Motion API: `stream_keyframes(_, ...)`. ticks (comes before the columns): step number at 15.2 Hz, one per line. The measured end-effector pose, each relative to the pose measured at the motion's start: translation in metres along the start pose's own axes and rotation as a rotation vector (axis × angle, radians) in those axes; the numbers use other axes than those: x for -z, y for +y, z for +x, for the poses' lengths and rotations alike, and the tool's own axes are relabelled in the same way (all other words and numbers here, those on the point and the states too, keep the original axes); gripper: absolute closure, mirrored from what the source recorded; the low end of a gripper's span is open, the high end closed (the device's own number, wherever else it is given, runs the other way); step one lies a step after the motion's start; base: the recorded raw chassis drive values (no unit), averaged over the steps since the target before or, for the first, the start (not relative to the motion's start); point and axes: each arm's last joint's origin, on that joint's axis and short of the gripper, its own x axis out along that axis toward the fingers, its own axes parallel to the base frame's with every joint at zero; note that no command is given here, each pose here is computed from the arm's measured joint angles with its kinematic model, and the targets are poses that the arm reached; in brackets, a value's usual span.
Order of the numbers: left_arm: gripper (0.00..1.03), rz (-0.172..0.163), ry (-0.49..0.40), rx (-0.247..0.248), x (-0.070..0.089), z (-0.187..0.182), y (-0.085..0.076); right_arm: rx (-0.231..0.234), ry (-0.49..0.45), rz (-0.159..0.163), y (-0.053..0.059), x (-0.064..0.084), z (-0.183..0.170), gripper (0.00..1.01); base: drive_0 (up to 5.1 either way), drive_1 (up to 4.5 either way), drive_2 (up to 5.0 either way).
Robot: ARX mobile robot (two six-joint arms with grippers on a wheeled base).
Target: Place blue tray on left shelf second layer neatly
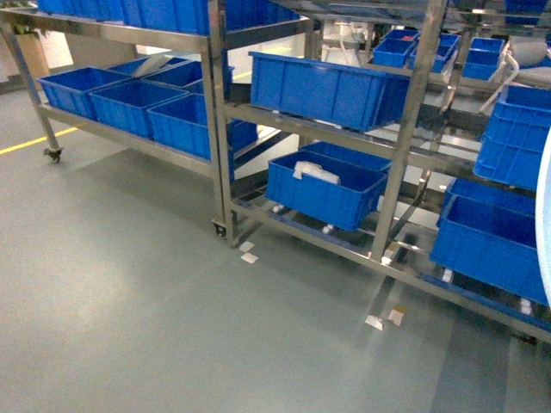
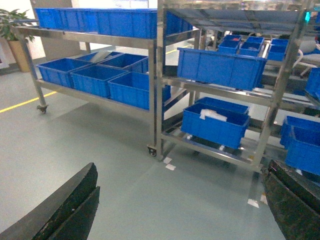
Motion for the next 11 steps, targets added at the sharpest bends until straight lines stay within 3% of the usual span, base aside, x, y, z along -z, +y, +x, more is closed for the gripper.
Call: stream_keyframes(11,0.05,0.0,0.0,0.0,0.0,0.0,0.0,0.0,0.0,0.0,0.0,0.0,0.0,0.99,-1.6,-1.64,-1.6)
